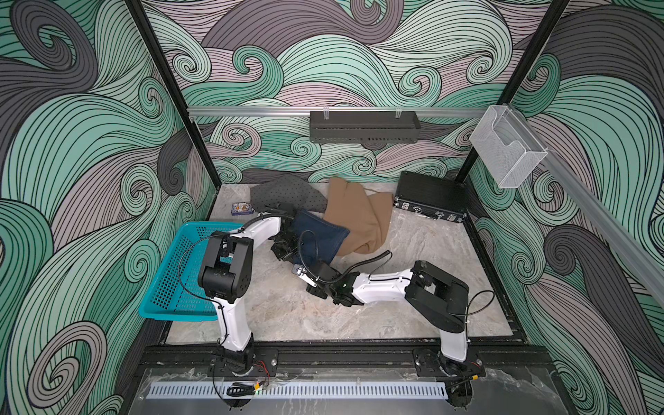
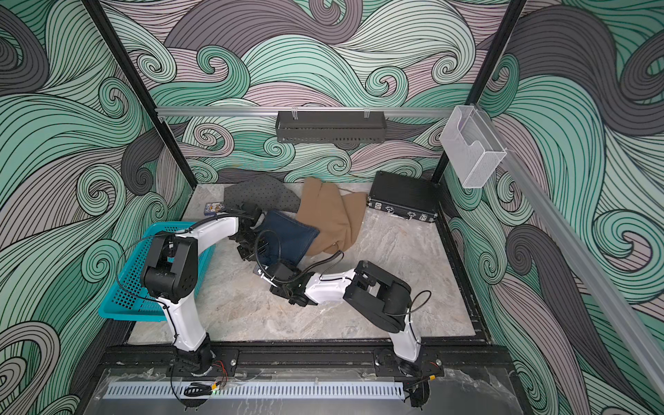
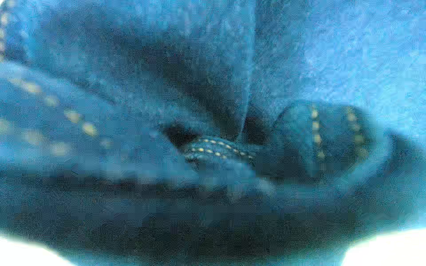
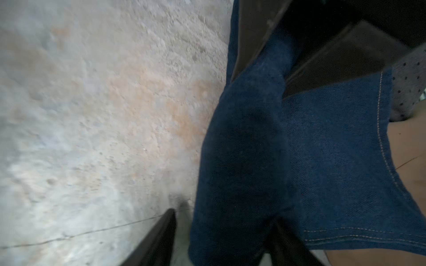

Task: Roll up the skirts
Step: Roll the skirt at the center of the board.

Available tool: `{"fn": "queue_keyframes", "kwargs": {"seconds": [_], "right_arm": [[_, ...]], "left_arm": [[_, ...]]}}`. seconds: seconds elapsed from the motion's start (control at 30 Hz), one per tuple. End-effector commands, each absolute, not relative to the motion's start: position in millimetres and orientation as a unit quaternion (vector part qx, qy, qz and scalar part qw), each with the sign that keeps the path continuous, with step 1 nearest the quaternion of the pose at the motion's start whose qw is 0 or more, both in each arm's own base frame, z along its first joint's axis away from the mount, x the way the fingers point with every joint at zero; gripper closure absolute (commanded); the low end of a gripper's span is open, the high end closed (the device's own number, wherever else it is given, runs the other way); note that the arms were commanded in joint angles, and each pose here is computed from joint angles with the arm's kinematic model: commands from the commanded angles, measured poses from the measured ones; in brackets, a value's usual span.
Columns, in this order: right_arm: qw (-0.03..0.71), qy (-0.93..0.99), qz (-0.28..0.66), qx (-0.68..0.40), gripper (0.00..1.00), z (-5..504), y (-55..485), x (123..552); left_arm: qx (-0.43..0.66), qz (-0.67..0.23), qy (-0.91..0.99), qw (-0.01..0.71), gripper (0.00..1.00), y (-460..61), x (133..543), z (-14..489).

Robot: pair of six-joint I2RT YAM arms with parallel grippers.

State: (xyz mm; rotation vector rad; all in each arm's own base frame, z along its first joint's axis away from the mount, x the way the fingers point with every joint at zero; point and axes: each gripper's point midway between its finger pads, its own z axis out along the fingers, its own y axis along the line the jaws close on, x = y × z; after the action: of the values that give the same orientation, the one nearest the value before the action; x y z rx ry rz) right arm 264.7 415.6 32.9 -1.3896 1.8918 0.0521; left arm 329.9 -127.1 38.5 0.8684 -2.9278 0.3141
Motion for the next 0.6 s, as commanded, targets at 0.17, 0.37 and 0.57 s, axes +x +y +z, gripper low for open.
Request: {"fn": "queue_keyframes", "kwargs": {"seconds": [0.17, 0.37, 0.57], "right_arm": [[0.319, 0.806, 0.131, -0.481, 1.0, 24, 412, 260], [0.212, 0.846, 0.266, -0.411, 1.0, 22, 412, 240], [0.11, 0.864, 0.381, -0.311, 1.0, 23, 411, 226]], "left_arm": [[0.315, 0.11, -0.932, 0.139, 1.0, -136, 274, 33], [0.325, 0.152, -0.928, 0.097, 0.8, -142, 288, 52], [0.304, 0.169, -0.937, 0.029, 0.36, -138, 301, 80]]}}
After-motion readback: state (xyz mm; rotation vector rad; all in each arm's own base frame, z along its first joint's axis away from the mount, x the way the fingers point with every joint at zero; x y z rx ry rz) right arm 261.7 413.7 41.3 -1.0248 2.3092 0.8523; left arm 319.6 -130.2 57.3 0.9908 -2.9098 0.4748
